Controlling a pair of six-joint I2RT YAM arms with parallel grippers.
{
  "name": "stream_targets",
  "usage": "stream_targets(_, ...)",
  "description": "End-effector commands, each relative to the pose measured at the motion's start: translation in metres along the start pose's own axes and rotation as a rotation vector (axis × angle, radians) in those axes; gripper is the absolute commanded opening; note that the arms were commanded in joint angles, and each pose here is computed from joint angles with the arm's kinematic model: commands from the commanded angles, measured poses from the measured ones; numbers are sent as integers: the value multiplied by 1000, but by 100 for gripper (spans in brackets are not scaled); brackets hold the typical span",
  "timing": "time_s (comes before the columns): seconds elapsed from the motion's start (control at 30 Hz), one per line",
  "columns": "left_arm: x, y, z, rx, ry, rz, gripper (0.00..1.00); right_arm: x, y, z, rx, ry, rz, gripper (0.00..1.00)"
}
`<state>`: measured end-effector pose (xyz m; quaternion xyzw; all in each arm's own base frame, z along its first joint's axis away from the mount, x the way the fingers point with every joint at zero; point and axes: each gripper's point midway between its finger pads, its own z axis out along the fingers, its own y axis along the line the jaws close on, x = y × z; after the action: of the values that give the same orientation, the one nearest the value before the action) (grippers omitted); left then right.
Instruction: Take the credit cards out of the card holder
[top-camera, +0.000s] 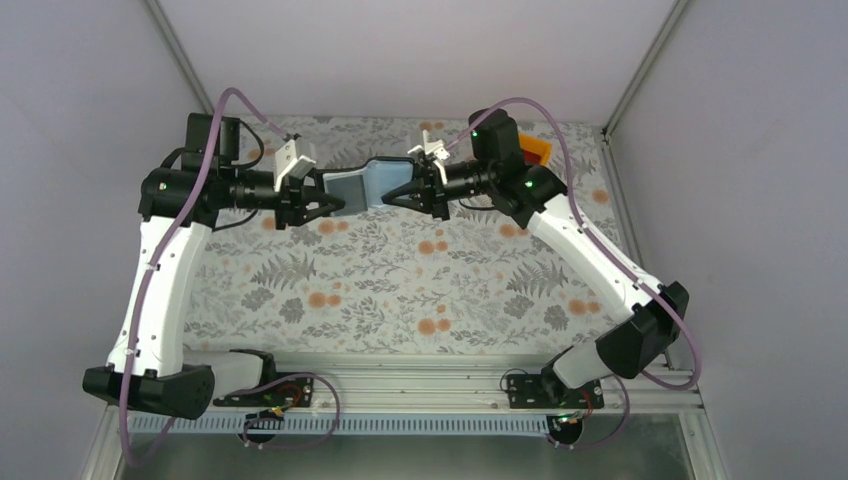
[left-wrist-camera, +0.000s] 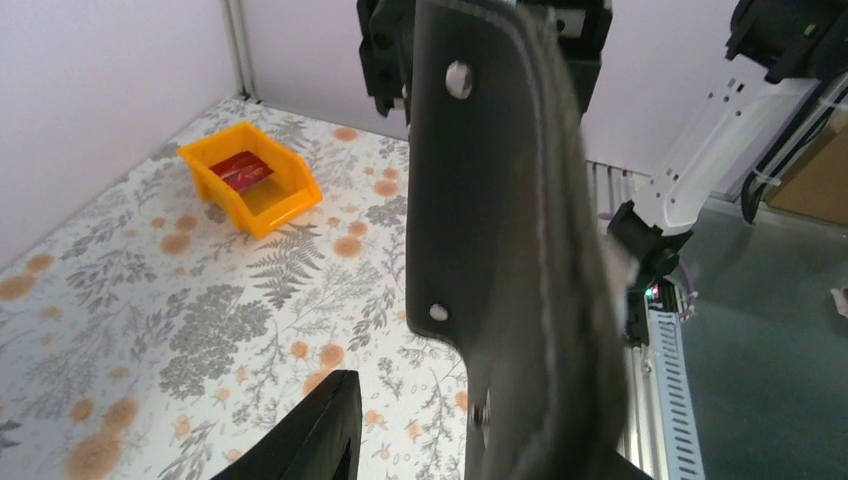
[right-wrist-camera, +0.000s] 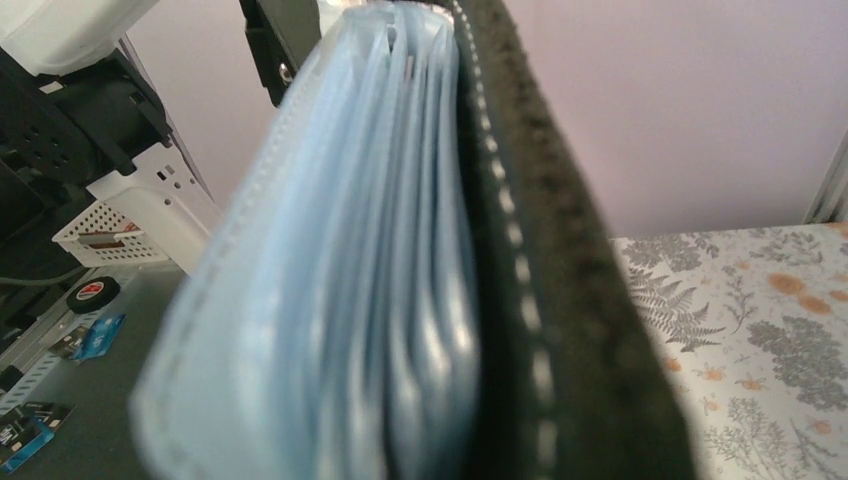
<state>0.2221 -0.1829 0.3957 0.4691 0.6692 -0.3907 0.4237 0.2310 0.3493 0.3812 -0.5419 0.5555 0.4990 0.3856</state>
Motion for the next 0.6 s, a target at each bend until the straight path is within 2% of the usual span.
stream_targets(0.0,-2,0,-10,-66,29,68,38,-21,7,-13,10,-52,-62,4)
stream_targets(0.57,-8,-6,-18,-103,28,122,40,-20,6,-12,-7,-36,-46,4)
